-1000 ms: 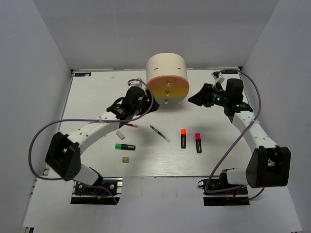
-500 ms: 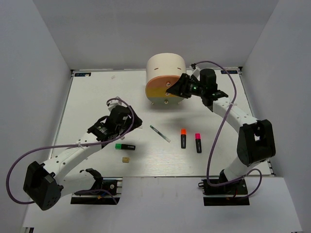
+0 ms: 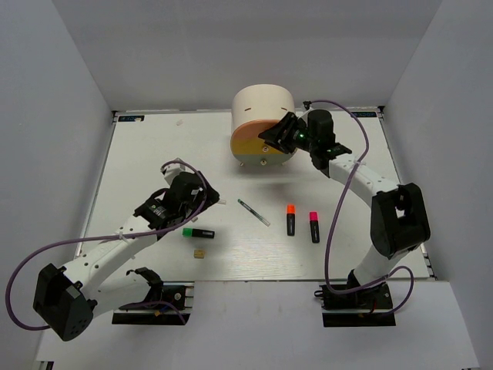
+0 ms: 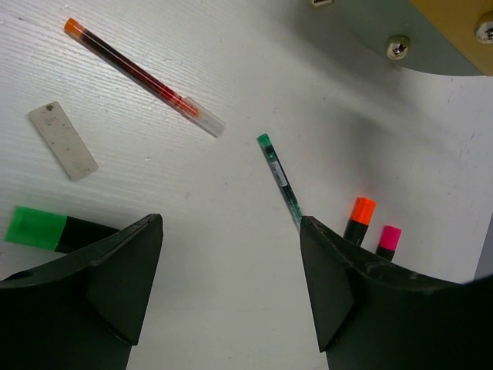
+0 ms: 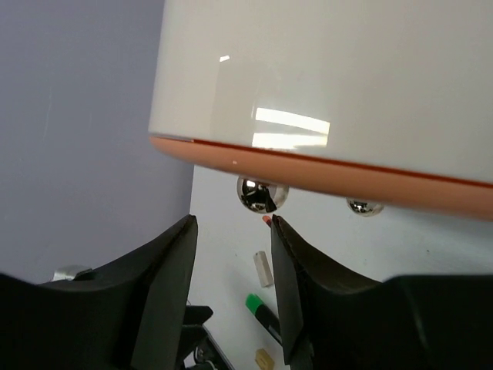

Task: Sort the stationery into containers
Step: Open the drawer in the storage box, then pick up the pen from the center of the board.

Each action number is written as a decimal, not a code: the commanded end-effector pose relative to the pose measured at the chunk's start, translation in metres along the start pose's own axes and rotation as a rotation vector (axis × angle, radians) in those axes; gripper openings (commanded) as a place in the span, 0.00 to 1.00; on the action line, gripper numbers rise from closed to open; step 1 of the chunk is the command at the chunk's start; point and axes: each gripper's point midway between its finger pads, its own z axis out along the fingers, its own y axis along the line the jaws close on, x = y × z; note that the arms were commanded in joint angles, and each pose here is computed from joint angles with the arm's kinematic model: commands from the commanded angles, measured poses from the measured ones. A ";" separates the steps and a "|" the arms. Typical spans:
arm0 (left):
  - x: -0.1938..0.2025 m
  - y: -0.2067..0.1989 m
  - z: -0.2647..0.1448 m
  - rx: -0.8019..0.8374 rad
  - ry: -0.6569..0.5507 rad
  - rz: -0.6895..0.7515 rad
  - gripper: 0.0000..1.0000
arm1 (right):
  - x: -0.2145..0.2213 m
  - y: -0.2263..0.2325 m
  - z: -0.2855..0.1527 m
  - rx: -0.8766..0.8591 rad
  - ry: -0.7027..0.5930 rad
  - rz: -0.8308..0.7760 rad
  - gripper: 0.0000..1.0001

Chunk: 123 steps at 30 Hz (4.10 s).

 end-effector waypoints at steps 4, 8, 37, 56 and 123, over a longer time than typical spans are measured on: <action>-0.004 0.008 0.000 -0.022 -0.026 -0.025 0.82 | -0.022 0.009 0.014 0.013 -0.102 0.030 0.49; -0.001 0.011 0.001 -0.029 -0.022 -0.031 0.82 | -0.027 0.004 0.018 0.032 -0.123 0.020 0.48; 0.014 0.032 0.030 -0.146 -0.024 -0.191 0.91 | -0.003 0.000 -0.015 0.000 -0.104 -0.070 0.04; -0.005 0.015 0.079 -0.215 -0.013 -0.345 0.86 | 0.046 -0.013 -0.059 -0.004 -0.016 -0.011 0.44; -0.051 -0.012 0.075 -0.195 0.073 -0.080 0.00 | 0.122 -0.029 -0.150 -0.218 0.138 -0.650 0.91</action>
